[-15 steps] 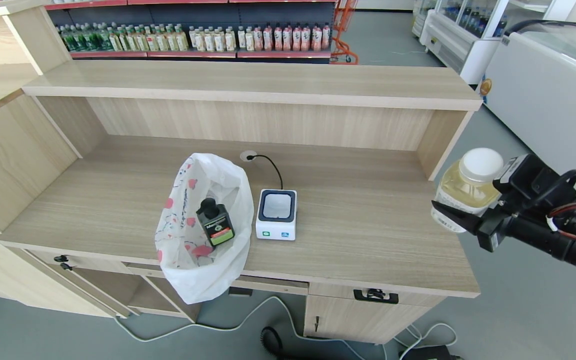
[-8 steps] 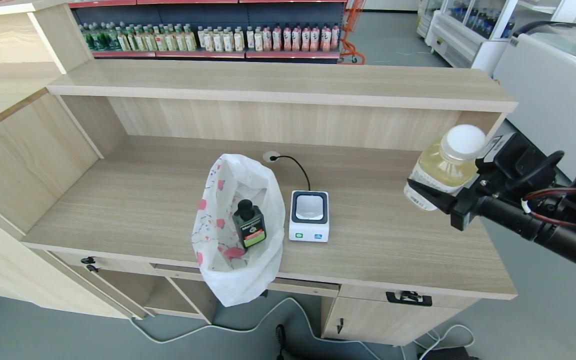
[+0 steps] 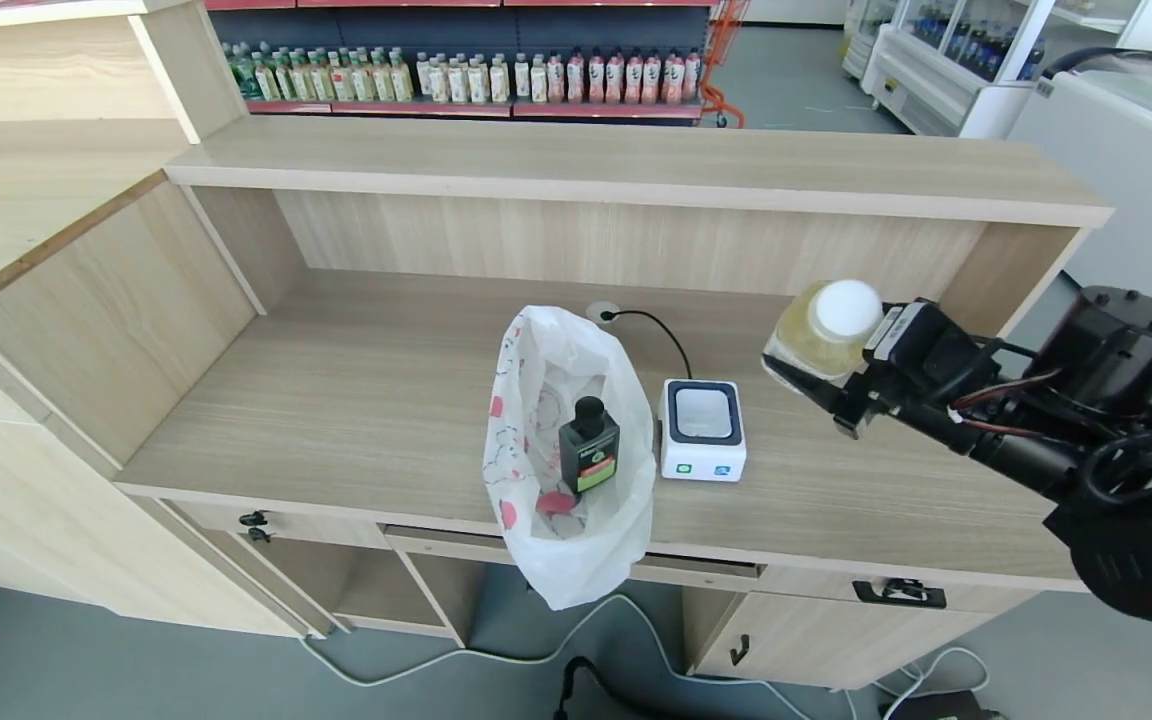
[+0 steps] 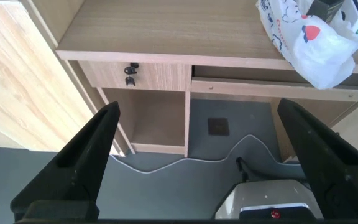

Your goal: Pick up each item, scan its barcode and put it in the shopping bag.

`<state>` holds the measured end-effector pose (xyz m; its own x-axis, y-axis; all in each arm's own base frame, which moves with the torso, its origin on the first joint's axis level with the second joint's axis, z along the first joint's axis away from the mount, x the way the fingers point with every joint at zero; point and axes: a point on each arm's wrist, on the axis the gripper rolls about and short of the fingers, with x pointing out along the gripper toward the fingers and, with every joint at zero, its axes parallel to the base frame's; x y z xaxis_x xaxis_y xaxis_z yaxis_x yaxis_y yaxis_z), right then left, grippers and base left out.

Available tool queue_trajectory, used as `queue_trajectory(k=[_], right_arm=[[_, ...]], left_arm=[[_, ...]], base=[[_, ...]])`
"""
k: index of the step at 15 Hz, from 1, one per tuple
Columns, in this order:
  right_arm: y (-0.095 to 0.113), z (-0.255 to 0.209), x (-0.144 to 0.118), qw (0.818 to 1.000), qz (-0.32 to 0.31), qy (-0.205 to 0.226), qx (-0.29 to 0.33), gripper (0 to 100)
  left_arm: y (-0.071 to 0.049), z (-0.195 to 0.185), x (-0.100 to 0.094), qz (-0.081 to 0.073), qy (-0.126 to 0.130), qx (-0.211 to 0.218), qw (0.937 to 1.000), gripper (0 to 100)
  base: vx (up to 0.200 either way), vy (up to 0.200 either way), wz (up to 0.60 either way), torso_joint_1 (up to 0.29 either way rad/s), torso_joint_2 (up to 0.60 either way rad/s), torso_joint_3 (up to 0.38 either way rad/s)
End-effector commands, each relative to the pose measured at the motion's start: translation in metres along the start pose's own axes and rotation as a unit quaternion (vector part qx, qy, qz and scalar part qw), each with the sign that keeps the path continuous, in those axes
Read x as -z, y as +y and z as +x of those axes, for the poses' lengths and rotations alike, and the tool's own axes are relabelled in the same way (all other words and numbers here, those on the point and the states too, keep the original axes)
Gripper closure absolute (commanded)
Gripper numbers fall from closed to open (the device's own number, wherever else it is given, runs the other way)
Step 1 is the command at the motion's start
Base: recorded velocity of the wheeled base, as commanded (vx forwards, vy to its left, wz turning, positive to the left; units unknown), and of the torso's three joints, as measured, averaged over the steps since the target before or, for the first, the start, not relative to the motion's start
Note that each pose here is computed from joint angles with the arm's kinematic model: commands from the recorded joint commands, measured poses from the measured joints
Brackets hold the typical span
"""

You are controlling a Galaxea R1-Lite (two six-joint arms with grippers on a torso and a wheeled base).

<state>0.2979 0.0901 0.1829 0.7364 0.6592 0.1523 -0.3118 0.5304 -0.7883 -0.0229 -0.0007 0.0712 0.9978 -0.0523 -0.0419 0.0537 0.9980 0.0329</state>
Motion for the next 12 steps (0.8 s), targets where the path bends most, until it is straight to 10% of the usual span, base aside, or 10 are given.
queue_trajectory(k=[1,12], right_arm=[[0.010,0.009,0.024,1.000,-0.002,0.015,-0.020,100],[0.014,0.023,0.059,0.999,-0.044,-0.015,-0.019,100]], left_arm=[[0.000,0.000,0.000,0.000,0.000,0.000,1.0000,0],[0.000,0.000,0.000,0.001,0.000,0.000,1.0000,0]], base=[[0.000,0.000,0.00,0.000,0.00,0.000],[0.000,0.000,0.00,0.000,0.00,0.000]])
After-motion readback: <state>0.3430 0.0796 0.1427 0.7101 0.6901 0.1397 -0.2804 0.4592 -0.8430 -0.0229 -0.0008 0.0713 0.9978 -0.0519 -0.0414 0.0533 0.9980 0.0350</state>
